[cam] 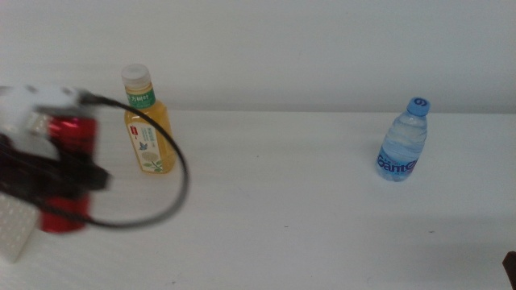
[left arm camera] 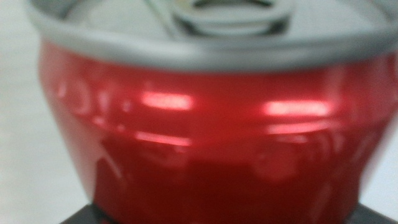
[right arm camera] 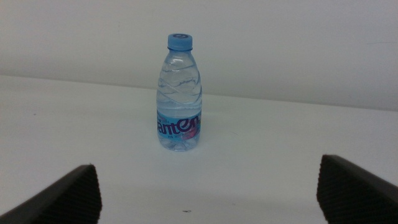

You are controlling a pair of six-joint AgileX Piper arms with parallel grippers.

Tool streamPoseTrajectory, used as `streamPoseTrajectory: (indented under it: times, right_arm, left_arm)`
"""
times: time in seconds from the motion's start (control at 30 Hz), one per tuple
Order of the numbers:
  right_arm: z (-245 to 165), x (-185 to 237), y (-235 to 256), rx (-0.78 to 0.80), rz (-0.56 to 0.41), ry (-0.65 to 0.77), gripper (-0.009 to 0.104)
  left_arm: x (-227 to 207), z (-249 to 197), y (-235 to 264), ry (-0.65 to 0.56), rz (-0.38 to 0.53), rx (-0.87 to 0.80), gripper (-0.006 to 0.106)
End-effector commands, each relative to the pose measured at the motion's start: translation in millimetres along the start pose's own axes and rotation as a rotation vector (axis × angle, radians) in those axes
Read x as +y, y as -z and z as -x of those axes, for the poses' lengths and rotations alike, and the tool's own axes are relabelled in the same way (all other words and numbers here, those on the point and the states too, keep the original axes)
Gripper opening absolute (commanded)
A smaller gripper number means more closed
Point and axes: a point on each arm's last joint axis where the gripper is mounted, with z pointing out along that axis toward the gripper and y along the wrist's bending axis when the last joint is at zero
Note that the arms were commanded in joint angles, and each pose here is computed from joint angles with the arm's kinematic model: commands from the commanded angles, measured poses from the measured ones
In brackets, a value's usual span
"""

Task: Use arms to grab the bottles and put them into the dustbin to the left of the table.

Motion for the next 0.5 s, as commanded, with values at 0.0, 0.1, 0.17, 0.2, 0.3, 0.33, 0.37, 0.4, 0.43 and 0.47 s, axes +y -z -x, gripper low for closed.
streamPoseTrajectory:
  times: [0.0,0.1,0.17,0.2,0.3,0.33,0.37,0.4,0.43,0.47]
  right_arm:
    - [-11.2,0.6,-0.7,-0.006,-0.008,0.007,0.093]
    - [-11.2,0.6,-0.7,-0.006,-0.008,0.007,0.093]
    - [-11.2,0.6,-0.7,-0.006,-0.008,0.007,0.093]
    - [-11.2,0.6,-0.7,-0.006,-0.008,0.007,0.093]
    - [-11.2,0.6,-0.7,-0.006,-0.008,0.007,0.093]
    - [-11.2,0.6,-0.7,-0.006,-0.008,0.007,0.093]
    - [-11.2,0.6,-0.7,-0.006,-0.008,0.007,0.093]
    - [-11.2,0.6,-0.7,-0.006,-0.008,0.007,0.093]
    - [-11.2,0.6,-0.7,-0.006,-0.008,0.007,0.093]
    - [-11.2,0.6,-0.7,-0.006,-0.008,0.007,0.093]
  left_arm:
    - [21.3,13.7,23.3,0.027,0.084,0.030,-0.002]
    - [48.1,35.2,53.1,0.037,0.159,0.053,-0.002]
    - [66.0,47.5,67.7,0.048,0.176,0.098,-0.002]
    - [76.7,54.1,73.9,0.060,0.178,0.123,-0.002]
    - [112.4,68.7,83.5,0.111,0.193,0.207,-0.002]
    - [124.0,73.0,85.3,0.128,0.191,0.227,-0.002]
    - [133.5,75.0,86.3,0.140,0.186,0.244,-0.002]
    - [142.3,79.6,87.5,0.145,0.193,0.240,-0.002]
    - [152.9,81.6,83.8,0.160,0.197,0.242,-0.002]
    - [159.3,82.5,81.3,0.163,0.197,0.246,-0.002]
